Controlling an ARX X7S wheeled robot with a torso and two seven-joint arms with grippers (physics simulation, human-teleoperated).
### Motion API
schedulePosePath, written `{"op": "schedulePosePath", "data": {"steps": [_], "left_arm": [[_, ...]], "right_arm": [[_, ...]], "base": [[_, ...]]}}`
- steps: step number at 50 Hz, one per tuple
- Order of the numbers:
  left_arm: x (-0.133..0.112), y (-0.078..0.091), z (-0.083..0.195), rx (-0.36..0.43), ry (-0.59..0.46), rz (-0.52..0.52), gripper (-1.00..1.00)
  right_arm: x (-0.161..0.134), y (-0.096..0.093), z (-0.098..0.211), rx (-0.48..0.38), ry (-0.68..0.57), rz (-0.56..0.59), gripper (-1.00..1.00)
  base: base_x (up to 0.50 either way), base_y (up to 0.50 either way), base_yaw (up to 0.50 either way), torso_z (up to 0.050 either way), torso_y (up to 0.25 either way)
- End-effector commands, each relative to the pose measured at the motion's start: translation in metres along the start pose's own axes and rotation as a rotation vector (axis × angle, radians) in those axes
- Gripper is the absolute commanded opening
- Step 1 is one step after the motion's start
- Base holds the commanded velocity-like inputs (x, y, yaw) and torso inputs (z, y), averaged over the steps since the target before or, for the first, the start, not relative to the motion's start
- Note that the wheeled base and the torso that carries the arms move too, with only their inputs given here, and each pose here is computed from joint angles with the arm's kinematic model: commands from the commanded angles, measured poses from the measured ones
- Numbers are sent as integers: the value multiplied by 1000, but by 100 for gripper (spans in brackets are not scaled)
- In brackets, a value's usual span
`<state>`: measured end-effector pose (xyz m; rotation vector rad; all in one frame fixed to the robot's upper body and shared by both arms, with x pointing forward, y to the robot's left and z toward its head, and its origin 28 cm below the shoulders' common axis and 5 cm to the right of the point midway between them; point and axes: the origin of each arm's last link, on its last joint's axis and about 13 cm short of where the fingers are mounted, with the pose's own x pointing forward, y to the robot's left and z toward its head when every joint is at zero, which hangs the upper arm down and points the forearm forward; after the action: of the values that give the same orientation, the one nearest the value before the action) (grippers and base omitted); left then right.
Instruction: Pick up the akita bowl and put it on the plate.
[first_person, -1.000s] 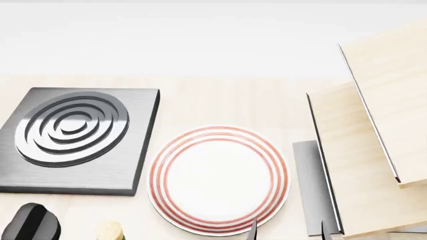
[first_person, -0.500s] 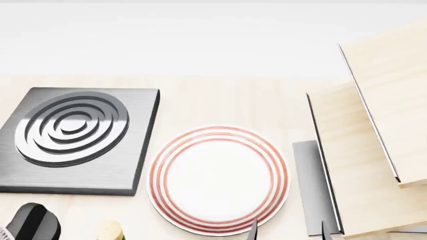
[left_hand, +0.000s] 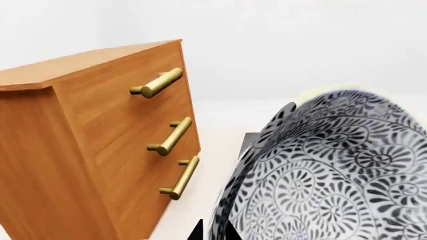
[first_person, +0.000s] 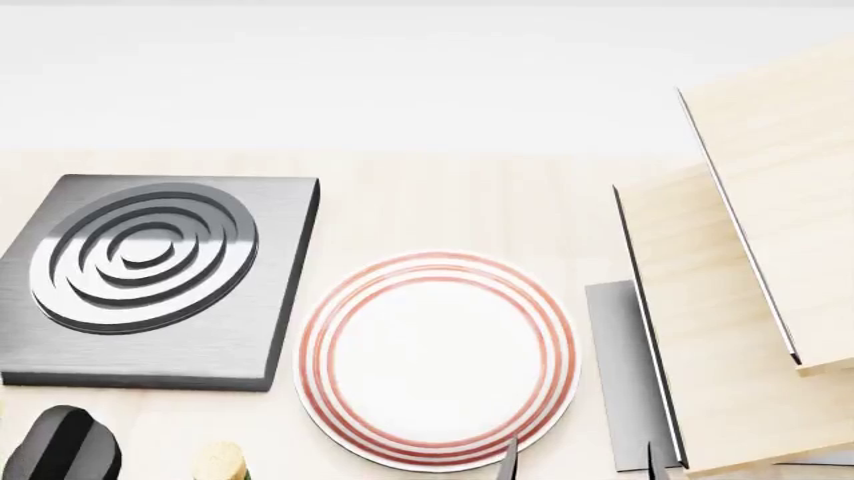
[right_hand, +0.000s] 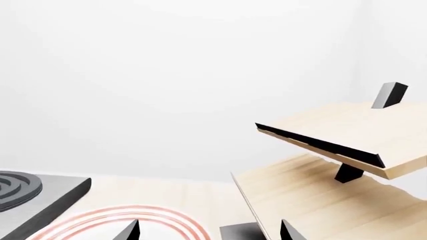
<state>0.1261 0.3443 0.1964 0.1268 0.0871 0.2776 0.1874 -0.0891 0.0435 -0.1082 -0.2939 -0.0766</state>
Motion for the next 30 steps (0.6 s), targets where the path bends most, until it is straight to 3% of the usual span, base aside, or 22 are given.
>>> {"op": "schedulePosePath", "data": {"steps": [1, 15, 26, 30], "left_arm": [[5, -1, 14, -44, -157, 44, -100], [27, -8, 29, -127, -238, 32, -100], [55, -14, 50, -226, -220, -33, -100], [63, -16, 59, -228, -213, -30, -100]], "right_arm": [[0, 0, 0, 2, -2, -1, 100], [-2, 0, 0, 3, -4, 3, 100], [-1, 1, -2, 5, 3, 5, 100], [-2, 1, -3, 6, 3, 6, 100]], "base": [[0, 0, 0, 0, 0], [0, 0, 0, 0, 0], [0, 0, 0, 0, 0], [0, 0, 0, 0, 0]]}}
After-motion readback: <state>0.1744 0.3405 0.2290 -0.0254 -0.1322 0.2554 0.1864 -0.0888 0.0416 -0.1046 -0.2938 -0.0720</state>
